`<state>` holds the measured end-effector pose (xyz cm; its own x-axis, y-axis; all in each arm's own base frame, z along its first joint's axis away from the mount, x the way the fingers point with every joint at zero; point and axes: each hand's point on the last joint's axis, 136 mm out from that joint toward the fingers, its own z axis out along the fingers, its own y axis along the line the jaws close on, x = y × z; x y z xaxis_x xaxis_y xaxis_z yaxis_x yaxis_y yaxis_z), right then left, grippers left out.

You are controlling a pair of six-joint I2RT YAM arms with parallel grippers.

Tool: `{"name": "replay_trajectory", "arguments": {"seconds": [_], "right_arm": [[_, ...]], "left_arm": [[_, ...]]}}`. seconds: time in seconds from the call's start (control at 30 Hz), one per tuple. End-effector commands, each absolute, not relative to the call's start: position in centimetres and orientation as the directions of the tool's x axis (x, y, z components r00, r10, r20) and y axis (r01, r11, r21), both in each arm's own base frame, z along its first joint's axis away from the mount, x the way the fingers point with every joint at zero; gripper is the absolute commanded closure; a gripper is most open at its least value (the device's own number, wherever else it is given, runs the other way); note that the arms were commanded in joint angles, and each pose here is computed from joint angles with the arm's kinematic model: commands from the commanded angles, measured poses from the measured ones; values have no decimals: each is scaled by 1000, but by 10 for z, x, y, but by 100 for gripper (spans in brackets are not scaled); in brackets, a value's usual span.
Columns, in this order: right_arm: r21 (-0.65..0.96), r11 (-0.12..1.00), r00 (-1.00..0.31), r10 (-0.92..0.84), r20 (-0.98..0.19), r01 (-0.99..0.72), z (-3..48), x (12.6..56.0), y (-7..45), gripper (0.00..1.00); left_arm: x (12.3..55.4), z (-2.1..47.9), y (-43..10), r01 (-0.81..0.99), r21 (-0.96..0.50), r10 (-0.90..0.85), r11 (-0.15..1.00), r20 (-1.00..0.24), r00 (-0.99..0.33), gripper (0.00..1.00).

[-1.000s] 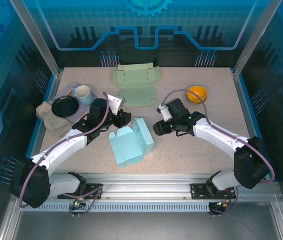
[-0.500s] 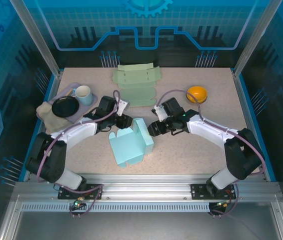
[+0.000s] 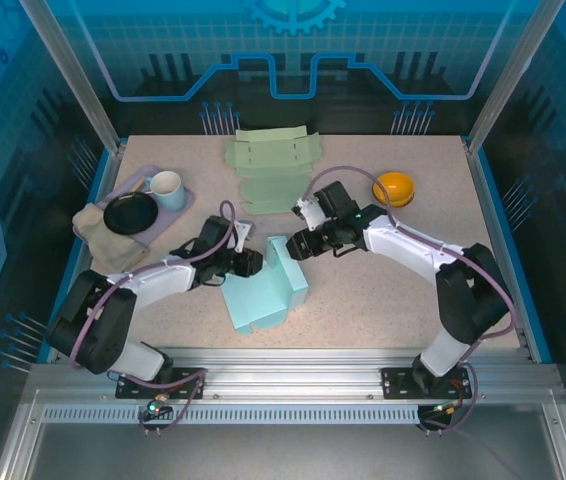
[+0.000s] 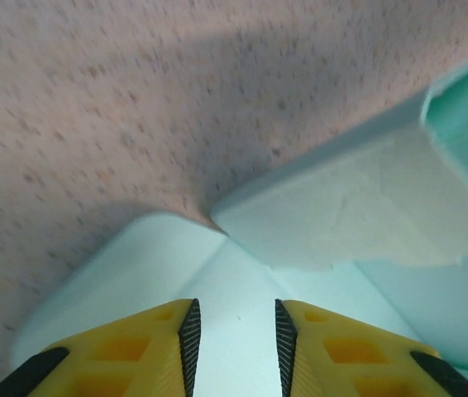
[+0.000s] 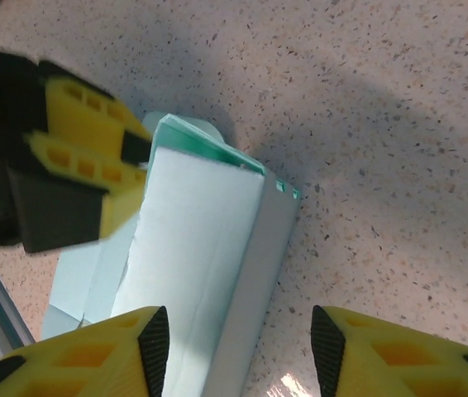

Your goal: Fold the paper box

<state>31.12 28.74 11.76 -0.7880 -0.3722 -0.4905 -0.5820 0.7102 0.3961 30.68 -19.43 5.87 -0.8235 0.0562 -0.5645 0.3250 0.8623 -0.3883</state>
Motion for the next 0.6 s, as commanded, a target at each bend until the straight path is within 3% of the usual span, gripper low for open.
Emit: {"name": "replay_trajectory", "arguments": {"seconds": [0.0, 0.33, 0.57], "right_arm": [[407, 656, -759, -434, -486, -636, 119, 311, 297, 53], [438, 583, -724, -477, -498, -684, 114, 335, 317, 61], [399, 593, -708, -500, -500, -700, 123, 357, 315, 61]], "left_arm": [[316, 74, -212, 312, -413, -19, 856, -628, -778, 68], [321, 83, -256, 305, -531, -168, 791, -668, -725, 66], [315, 104, -251, 317, -550, -203, 773, -687, -698, 65]]}}
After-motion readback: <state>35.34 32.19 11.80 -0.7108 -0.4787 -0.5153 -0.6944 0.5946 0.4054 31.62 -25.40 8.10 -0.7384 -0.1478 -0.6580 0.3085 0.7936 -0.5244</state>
